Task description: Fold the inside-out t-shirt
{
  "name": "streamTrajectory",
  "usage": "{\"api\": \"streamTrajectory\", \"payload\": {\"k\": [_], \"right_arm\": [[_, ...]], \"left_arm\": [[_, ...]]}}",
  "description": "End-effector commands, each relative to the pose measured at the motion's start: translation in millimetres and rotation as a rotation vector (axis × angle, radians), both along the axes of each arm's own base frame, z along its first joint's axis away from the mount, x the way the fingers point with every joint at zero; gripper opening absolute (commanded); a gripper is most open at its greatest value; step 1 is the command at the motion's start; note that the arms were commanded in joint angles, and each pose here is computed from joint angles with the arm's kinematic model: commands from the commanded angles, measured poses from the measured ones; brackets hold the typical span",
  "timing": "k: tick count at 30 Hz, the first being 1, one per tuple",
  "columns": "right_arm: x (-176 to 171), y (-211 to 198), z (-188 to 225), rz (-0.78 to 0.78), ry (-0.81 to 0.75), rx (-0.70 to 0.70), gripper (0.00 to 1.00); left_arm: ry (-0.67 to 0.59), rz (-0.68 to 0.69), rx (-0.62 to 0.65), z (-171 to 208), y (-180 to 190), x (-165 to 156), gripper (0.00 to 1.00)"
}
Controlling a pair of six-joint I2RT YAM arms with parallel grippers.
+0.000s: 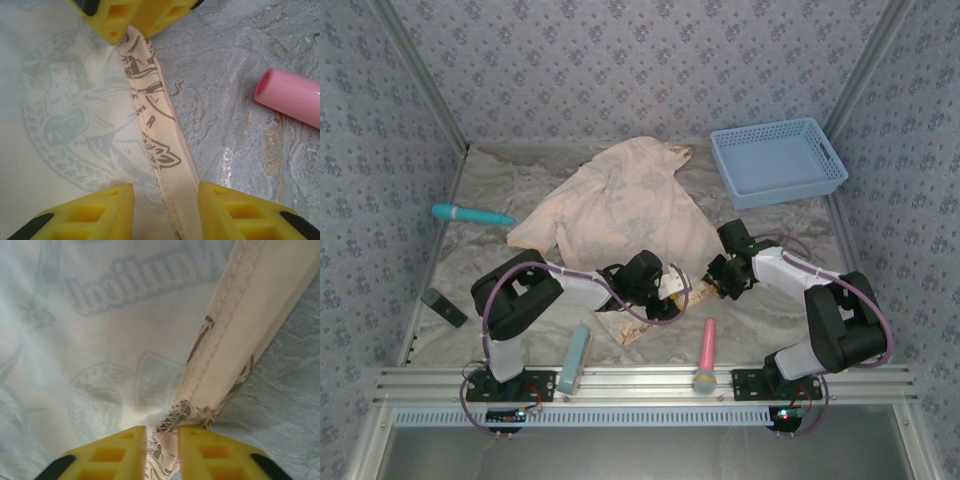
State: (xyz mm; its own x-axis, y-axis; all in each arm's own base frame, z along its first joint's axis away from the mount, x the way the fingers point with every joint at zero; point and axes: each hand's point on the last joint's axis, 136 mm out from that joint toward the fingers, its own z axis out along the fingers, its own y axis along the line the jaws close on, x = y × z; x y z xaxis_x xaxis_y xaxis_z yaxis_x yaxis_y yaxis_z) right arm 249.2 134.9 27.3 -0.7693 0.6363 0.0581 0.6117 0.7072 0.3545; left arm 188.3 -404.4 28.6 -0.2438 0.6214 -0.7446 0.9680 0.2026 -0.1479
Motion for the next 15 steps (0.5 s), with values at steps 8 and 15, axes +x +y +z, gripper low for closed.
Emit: {"api": "streamTrajectory", "payload": {"k": [8,15], "right_arm": [[3.9,1.0,18.3,-0.057,-0.074,0.019,0.0],[14.4,1.9,66.1,-0.125,-0.197,0.065,0.0]], "left_arm": [[-0.003,0.009,-0.08,29.3,-11.4,1.9,0.54],[-0.063,0.069,-0.119,48.8,-18.7,19.1,0.68]]}}
